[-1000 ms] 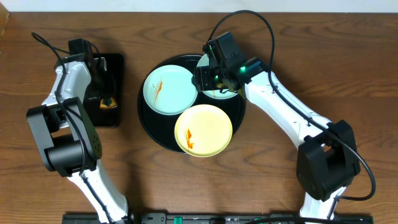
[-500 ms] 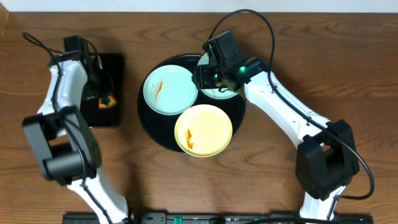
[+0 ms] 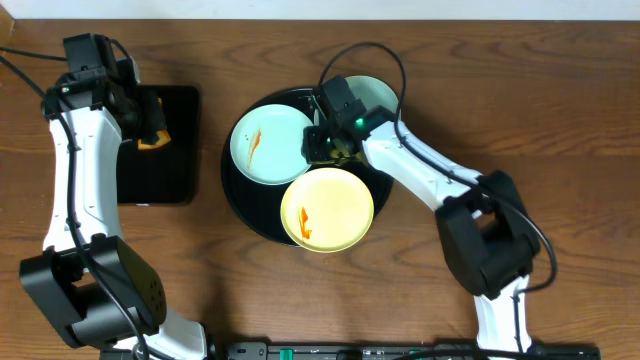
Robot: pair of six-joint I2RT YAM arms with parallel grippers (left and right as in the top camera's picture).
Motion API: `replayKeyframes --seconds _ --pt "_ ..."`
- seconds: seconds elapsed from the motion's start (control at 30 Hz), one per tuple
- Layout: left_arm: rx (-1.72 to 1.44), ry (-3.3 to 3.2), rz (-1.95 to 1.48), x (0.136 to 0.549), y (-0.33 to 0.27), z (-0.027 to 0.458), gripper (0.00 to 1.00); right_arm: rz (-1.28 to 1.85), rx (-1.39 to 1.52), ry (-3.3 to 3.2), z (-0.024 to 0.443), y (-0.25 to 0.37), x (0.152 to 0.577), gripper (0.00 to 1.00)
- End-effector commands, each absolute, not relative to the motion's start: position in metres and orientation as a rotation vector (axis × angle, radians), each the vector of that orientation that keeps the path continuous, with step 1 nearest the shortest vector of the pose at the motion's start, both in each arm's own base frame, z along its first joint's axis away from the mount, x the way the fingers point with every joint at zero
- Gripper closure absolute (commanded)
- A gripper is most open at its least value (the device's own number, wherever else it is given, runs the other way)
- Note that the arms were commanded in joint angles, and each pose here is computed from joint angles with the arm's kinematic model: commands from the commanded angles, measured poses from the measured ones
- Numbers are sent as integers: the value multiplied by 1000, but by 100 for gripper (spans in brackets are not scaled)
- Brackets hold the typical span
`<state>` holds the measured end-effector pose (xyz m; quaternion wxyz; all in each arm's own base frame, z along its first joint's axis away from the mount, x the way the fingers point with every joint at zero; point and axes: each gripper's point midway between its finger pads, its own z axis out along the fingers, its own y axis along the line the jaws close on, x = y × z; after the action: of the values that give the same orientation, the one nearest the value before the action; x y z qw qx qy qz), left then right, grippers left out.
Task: Clean dirty plates on tray and stack at the side
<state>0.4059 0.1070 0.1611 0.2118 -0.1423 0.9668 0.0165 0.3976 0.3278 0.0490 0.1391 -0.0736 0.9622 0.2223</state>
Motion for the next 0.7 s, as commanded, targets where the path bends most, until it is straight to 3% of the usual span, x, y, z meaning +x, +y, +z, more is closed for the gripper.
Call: replayKeyframes --seconds 0.0,0.13,0.47,0.67 --pt "-342 2665 63 410 108 171 93 636 -199 2792 40 335 398 60" --pt "-337 2665 64 411 108 171 93 630 -213 2799 34 339 395 59" --pt "-314 2649 15 415 101 172 92 534 -170 2826 13 336 393 79" --pt "-261 2634 13 423 90 175 93 476 -137 2838 2 330 395 83"
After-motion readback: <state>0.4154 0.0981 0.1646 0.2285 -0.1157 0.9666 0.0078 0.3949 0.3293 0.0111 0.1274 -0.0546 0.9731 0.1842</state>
